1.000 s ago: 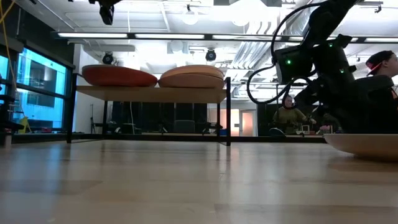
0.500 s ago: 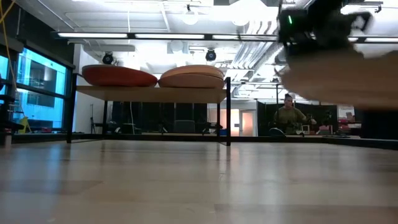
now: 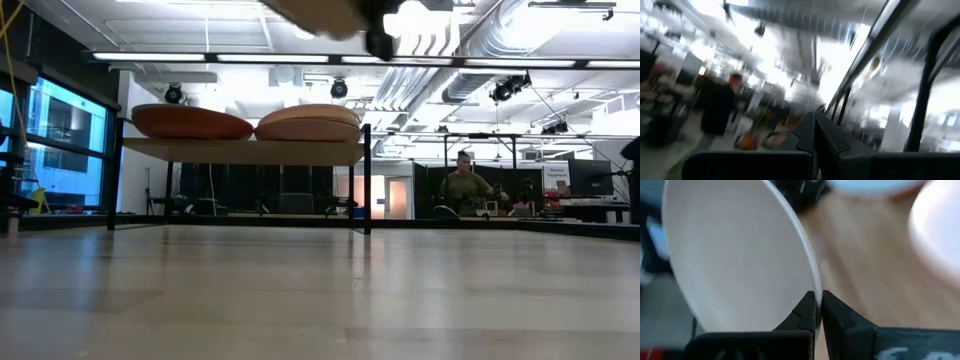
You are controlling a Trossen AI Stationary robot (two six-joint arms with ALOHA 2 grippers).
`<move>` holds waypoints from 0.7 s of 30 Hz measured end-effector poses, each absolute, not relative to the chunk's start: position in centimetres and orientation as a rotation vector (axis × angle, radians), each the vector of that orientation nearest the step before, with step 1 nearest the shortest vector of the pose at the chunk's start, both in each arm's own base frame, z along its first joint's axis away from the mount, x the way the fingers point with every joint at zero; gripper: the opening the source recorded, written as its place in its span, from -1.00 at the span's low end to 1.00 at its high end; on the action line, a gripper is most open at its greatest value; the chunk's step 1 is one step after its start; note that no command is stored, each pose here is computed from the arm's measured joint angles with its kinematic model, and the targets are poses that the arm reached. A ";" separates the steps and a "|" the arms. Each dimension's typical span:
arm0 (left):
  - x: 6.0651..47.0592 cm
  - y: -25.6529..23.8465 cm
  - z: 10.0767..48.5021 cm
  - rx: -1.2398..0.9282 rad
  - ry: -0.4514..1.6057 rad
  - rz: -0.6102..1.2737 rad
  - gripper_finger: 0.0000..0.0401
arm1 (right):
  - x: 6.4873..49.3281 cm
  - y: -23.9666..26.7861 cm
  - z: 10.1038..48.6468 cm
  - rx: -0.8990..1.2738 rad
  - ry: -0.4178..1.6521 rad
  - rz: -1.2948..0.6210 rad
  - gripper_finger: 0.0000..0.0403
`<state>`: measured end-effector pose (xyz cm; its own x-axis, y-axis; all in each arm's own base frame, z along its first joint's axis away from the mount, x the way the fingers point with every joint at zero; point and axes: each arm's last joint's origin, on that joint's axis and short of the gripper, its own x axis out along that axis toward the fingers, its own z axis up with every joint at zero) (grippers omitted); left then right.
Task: Place and stack plates onto a shelf
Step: Stack the white plate on top of the light blue plate
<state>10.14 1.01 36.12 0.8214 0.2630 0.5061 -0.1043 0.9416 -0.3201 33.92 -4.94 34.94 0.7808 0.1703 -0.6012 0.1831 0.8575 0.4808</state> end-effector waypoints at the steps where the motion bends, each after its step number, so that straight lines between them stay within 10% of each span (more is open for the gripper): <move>1: 9.9 1.0 36.5 -0.290 -0.624 0.190 -1.00 | 34.8 -5.7 35.6 0.554 0.657 -0.030 -1.00; 21: 9.3 0.8 37.3 -0.219 -0.717 0.128 -1.00 | 46.9 -18.2 34.2 0.815 0.480 -0.344 -1.00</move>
<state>9.32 0.78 37.34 0.7475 0.1908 0.6362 -0.0410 0.9693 -0.2424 46.93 -18.20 34.19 0.8398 -0.1089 -0.5319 0.4685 0.6404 0.6086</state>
